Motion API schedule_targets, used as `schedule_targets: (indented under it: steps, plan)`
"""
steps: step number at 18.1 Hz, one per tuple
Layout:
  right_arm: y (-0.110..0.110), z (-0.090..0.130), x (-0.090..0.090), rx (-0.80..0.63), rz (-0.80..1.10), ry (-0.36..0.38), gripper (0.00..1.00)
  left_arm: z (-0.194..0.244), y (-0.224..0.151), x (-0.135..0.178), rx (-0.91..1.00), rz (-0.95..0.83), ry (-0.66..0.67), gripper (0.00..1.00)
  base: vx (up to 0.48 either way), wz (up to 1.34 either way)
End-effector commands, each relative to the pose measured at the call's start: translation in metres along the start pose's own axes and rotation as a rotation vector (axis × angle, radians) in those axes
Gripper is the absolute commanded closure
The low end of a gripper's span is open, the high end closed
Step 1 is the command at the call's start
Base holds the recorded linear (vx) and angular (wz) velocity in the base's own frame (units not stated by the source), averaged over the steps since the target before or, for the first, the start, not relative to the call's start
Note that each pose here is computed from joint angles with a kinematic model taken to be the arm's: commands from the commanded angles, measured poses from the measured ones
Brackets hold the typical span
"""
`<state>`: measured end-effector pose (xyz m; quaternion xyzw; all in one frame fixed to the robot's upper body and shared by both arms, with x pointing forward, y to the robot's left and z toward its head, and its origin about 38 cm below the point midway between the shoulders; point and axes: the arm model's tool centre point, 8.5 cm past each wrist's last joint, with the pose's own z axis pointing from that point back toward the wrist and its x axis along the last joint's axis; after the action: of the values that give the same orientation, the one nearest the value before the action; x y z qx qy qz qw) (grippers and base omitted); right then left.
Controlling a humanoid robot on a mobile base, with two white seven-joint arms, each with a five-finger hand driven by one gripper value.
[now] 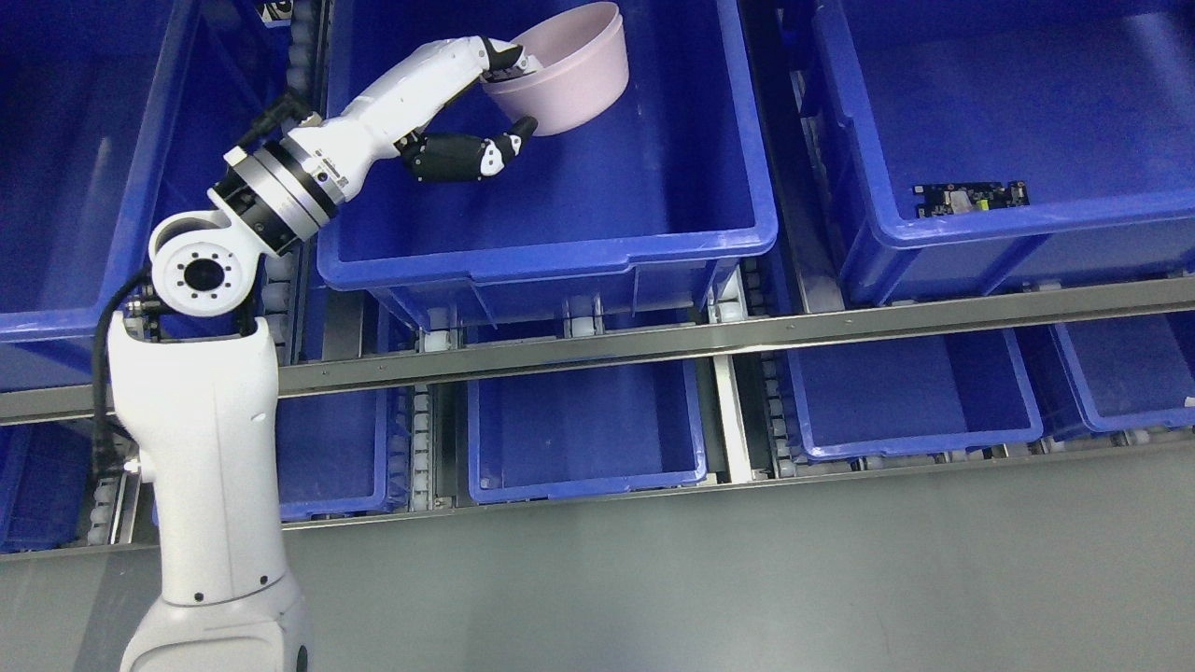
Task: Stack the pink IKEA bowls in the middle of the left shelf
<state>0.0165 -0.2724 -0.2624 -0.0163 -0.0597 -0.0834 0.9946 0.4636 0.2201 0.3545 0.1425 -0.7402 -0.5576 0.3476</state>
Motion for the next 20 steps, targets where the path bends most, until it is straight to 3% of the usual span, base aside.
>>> schedule_targets:
  steps: [1, 3, 5, 9, 13, 15, 17, 18, 20]
  plan:
    - [-0.011, 0.001, 0.002, -0.017, 0.003, -0.002, 0.00, 0.029, 0.004, -0.039, -0.098, -0.021, 0.136, 0.89, 0.042, -0.09]
    - [-0.011, 0.001, 0.002, -0.017, 0.003, -0.002, 0.00, 0.030, 0.003, -0.040, -0.098, -0.012, 0.147, 0.76, 0.034, -0.07]
    - [-0.011, 0.001, 0.002, -0.015, 0.003, -0.002, 0.00, 0.028, 0.003, -0.039, -0.091, -0.006, 0.142, 0.54, 0.023, -0.06]
    - [-0.011, 0.001, 0.002, -0.017, 0.003, -0.002, 0.00, 0.017, 0.007, -0.031, -0.022, 0.008, 0.109, 0.33, 0.003, 0.00]
    - [-0.011, 0.001, 0.002, -0.015, 0.003, -0.002, 0.00, -0.005, 0.029, -0.015, 0.331, 0.083, 0.036, 0.12, 0.000, 0.00]
    - [-0.011, 0.001, 0.002, -0.015, 0.003, -0.002, 0.00, 0.002, 0.048, -0.017, 0.688, 0.198, 0.021, 0.08, 0.000, 0.00]
    - [-0.011, 0.001, 0.002, -0.017, 0.003, -0.002, 0.00, 0.011, 0.053, -0.022, 0.887, 0.372, -0.033, 0.04, 0.000, 0.00]
    - [-0.011, 0.001, 0.002, -0.017, 0.003, -0.002, 0.00, 0.014, 0.050, -0.028, 0.915, 0.549, -0.034, 0.00, 0.000, 0.00]
    - [-0.011, 0.001, 0.002, -0.015, 0.003, -0.002, 0.00, 0.022, 0.040, -0.029, 0.907, 0.623, -0.013, 0.00, 0.000, 0.00]
